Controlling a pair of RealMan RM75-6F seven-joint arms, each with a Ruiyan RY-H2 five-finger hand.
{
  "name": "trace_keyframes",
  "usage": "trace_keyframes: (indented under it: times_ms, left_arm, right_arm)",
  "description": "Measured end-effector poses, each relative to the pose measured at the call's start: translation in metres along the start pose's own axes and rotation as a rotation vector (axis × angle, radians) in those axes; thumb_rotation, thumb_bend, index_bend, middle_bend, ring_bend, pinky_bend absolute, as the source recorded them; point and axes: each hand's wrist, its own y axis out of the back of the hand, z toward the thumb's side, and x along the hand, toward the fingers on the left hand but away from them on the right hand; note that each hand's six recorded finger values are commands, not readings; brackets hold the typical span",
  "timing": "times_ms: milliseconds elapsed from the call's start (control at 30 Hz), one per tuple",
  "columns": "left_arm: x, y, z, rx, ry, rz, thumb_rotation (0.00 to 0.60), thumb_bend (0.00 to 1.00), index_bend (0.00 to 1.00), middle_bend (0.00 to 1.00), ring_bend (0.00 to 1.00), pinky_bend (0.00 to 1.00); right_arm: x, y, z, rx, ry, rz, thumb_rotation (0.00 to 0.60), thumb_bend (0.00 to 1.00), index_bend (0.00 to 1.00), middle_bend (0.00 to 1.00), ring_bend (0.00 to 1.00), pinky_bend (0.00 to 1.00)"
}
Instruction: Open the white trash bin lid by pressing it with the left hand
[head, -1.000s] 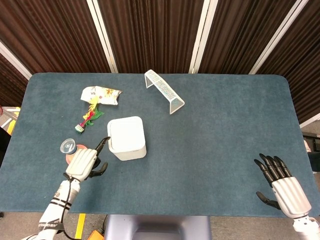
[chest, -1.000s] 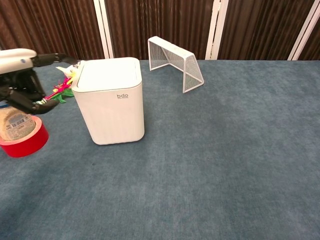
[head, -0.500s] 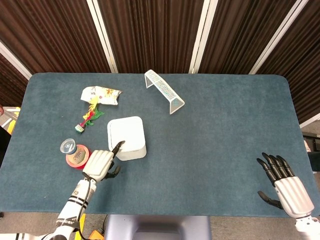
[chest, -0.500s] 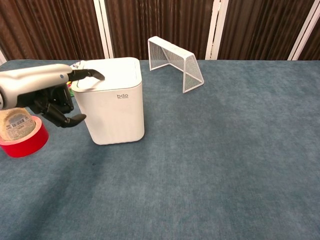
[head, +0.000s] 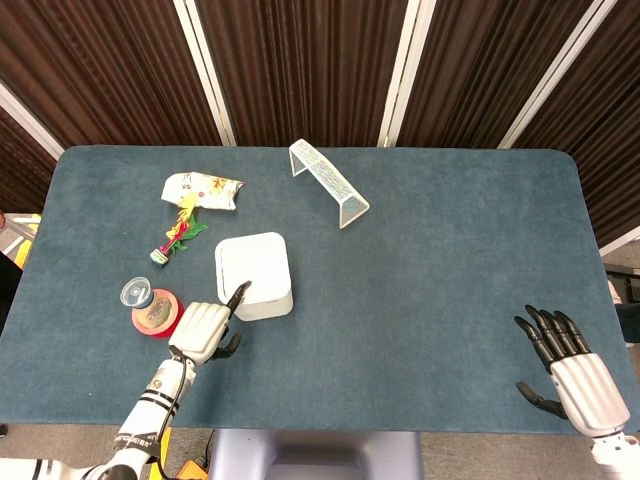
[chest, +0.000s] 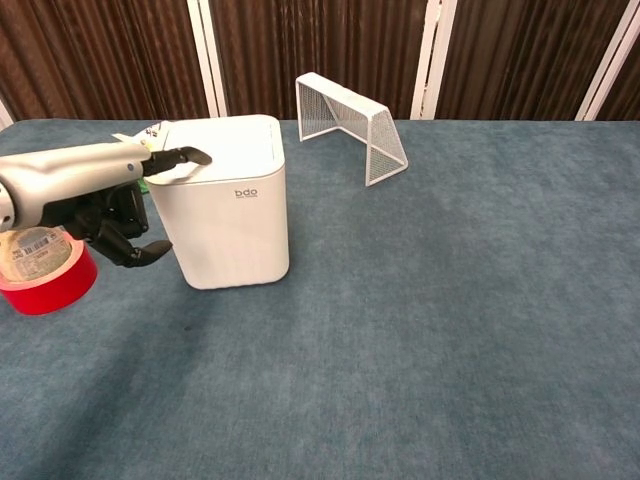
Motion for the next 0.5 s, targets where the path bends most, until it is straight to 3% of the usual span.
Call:
trace_keyframes:
  times_ms: [233, 300, 333, 433, 500]
  left_arm:
    - [-0.023, 0.035, 0.007, 0.017, -0.105, 0.215, 0.600, 0.45, 0.00, 0.78, 0.84, 1.00]
    - [-0.037, 0.041, 0.003, 0.028, -0.126, 0.254, 0.600, 0.45, 0.00, 0.72, 0.75, 0.95]
    - [-0.044, 0.042, -0.002, 0.034, -0.128, 0.264, 0.600, 0.45, 0.00, 0.67, 0.68, 0.89]
    - [-0.067, 0.038, -0.023, 0.050, -0.108, 0.270, 0.600, 0.44, 0.00, 0.39, 0.35, 0.57]
    - [-0.080, 0.028, -0.047, 0.065, -0.061, 0.260, 0.600, 0.43, 0.00, 0.12, 0.08, 0.21]
  right_arm:
    - [0.000, -0.003, 0.002, 0.014, 0.002, 0.007, 0.600, 0.31, 0.00, 0.00, 0.00, 0.00]
    - [0.001, -0.005, 0.004, 0.020, 0.006, 0.013, 0.600, 0.31, 0.00, 0.00, 0.00, 0.00]
    - [0.001, -0.006, 0.005, 0.024, 0.009, 0.016, 0.600, 0.31, 0.00, 0.00, 0.00, 0.00]
    - [0.002, -0.009, 0.008, 0.029, 0.016, 0.024, 0.600, 0.31, 0.00, 0.00, 0.00, 0.00]
    - [0.002, -0.010, 0.009, 0.033, 0.018, 0.026, 0.600, 0.31, 0.00, 0.00, 0.00, 0.00]
